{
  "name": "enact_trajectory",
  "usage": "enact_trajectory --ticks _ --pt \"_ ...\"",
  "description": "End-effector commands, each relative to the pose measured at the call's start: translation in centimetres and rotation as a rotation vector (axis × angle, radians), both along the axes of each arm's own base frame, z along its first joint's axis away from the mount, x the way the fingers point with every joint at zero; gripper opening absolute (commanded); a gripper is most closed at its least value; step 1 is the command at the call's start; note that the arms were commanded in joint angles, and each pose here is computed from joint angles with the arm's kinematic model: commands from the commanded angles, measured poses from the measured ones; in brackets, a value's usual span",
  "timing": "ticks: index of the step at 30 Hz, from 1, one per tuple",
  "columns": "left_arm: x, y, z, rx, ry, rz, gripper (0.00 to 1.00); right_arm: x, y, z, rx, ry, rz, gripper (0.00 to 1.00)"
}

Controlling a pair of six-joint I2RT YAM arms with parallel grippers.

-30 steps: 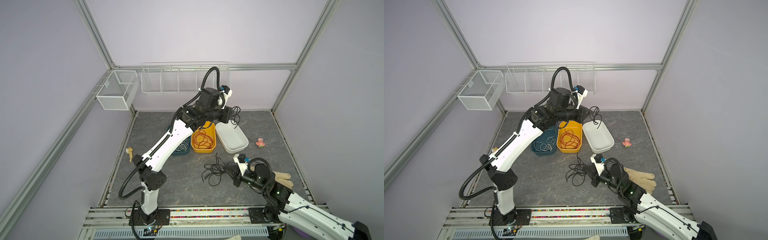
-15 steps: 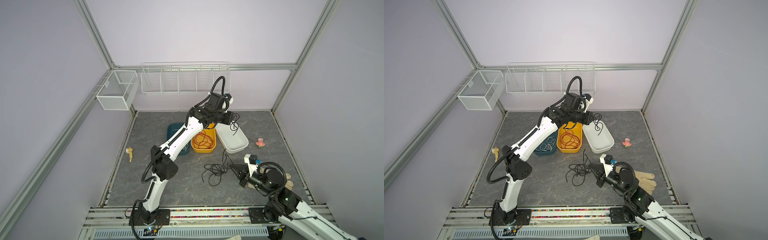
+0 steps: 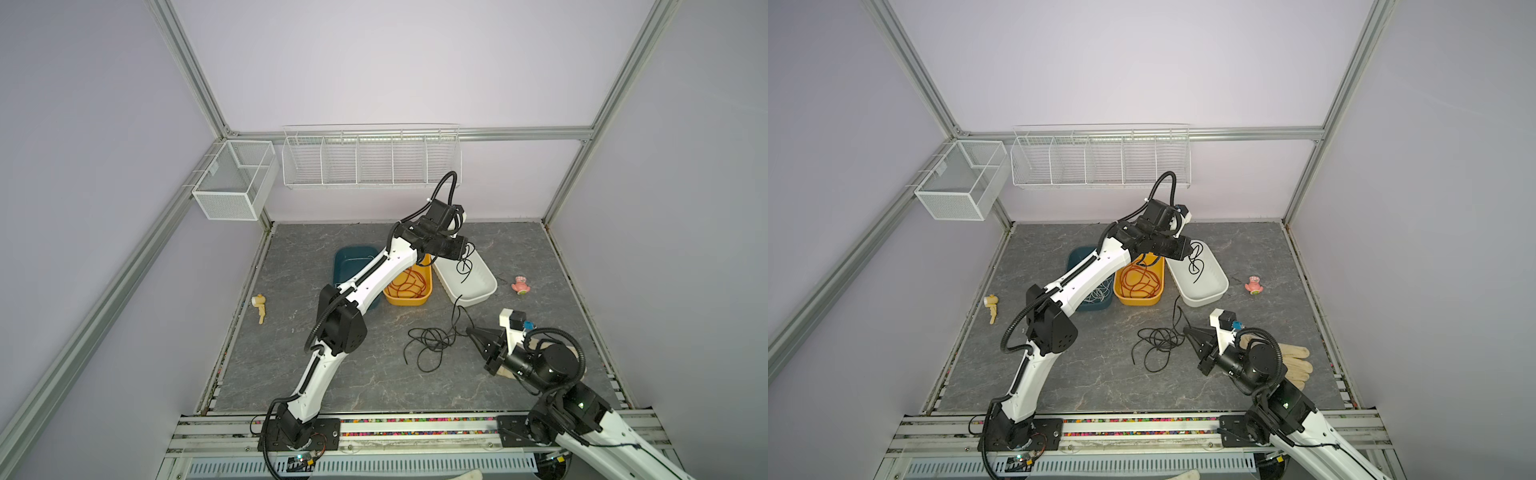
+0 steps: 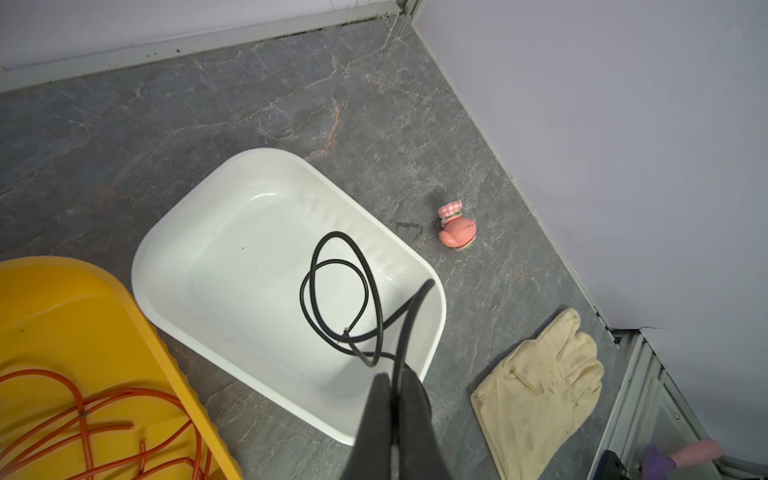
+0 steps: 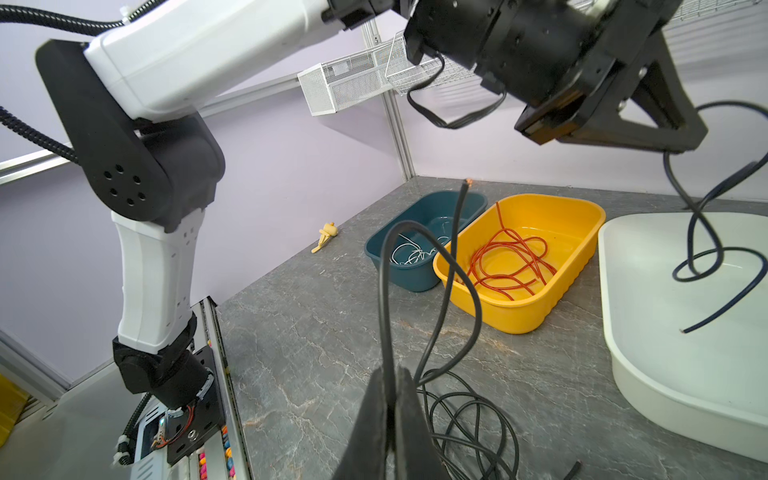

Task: Untangle the cables
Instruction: 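Lower the black cable loop into the white tub and open the left gripper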

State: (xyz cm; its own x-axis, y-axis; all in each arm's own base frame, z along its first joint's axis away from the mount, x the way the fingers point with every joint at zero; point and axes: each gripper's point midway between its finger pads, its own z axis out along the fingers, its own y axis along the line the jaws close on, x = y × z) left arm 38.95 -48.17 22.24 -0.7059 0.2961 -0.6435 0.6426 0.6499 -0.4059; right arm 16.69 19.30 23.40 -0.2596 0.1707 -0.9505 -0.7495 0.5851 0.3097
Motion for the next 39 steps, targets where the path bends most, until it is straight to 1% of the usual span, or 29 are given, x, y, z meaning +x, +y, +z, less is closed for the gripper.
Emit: enact_trajectory --ticks 1,11,13,16,21,31,34,39 --pt "0.2 0.3 -2.0 0.049 0.03 0.017 0.0 0.3 -0.4 -0.5 0.004 0.011 -0.025 0.06" --pt "0.7 0.1 -5.7 0.109 0.067 0.021 0.0 0.5 -0.3 -0.7 -0.003 0.019 -0.025 0.06" --pt "0.8 0.1 -5.9 0.111 0.068 0.02 0.04 0.5 -0.3 -0.8 -0.005 0.02 -0.025 0.06" --pt "0.8 0.0 -6.2 0.114 0.069 0.017 0.07 0.5 -0.2 -0.7 -0.004 0.019 -0.023 0.06" --pt "0.9 0.1 -6.0 0.12 0.061 0.017 0.2 0.5 -0.2 -0.8 -0.005 0.021 -0.02 0.06" --pt "1.1 0.4 -3.7 0.11 0.013 0.018 0.32 0.6 -0.1 -1.0 -0.008 0.026 -0.021 0.06" --pt "1.1 0.8 -2.5 0.111 -0.017 0.02 0.37 0.6 -0.2 -1.0 -0.009 0.027 -0.025 0.06" --pt "1.2 2.0 0.6 0.112 -0.09 0.028 0.44 0.9 -0.2 -1.2 -0.014 0.037 -0.036 0.06"
